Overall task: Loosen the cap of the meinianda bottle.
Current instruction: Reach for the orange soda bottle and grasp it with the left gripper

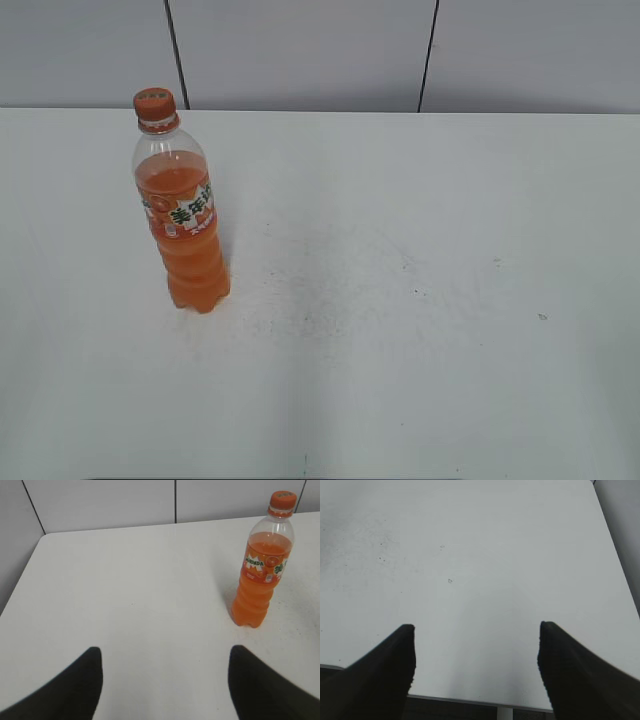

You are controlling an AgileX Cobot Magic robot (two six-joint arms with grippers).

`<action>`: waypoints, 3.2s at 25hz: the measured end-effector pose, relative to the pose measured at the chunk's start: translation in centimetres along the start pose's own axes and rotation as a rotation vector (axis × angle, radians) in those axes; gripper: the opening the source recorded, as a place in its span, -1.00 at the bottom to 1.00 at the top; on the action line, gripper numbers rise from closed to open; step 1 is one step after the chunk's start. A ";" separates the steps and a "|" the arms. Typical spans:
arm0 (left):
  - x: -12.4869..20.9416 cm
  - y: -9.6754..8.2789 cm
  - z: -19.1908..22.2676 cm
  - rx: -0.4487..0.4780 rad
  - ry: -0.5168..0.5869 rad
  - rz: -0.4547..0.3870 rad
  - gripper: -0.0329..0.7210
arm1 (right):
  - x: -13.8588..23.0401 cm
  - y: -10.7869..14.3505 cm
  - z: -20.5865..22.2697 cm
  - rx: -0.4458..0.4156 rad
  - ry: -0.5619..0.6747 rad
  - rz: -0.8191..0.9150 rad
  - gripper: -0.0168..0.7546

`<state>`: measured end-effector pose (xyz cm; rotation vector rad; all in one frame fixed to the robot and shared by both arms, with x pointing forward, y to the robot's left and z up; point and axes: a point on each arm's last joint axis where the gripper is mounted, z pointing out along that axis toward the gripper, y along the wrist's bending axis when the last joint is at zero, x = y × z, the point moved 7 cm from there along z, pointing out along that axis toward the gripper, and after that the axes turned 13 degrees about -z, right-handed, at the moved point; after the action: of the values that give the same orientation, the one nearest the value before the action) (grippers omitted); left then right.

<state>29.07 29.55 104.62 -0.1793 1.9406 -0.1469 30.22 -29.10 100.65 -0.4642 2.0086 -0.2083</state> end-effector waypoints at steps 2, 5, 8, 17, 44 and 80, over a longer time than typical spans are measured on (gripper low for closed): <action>0.0 0.0 0.0 0.000 0.000 0.000 0.36 | 0.0 0.0 0.0 0.000 0.000 0.000 0.53; 0.0 0.0 0.0 0.000 0.000 0.000 0.35 | 0.0 0.0 0.0 0.000 0.000 0.000 0.53; 0.0 0.0 0.0 0.000 0.000 0.000 0.35 | 0.0 0.0 0.0 0.000 0.000 0.000 0.53; 0.0 0.0 0.0 0.000 0.000 0.000 0.34 | 0.0 0.0 0.0 0.000 0.000 0.000 0.53; -11.2 -1.5 7.8 0.046 -0.382 0.079 0.30 | 0.0 0.0 0.0 0.000 0.000 0.000 0.53; 5.3 -5.1 24.1 0.787 0.208 0.322 0.77 | 0.0 0.0 0.0 0.000 0.000 0.000 0.53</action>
<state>49.85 23.10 91.90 0.6855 1.9426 -0.7146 30.22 -29.10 100.65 -0.4642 2.0086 -0.2083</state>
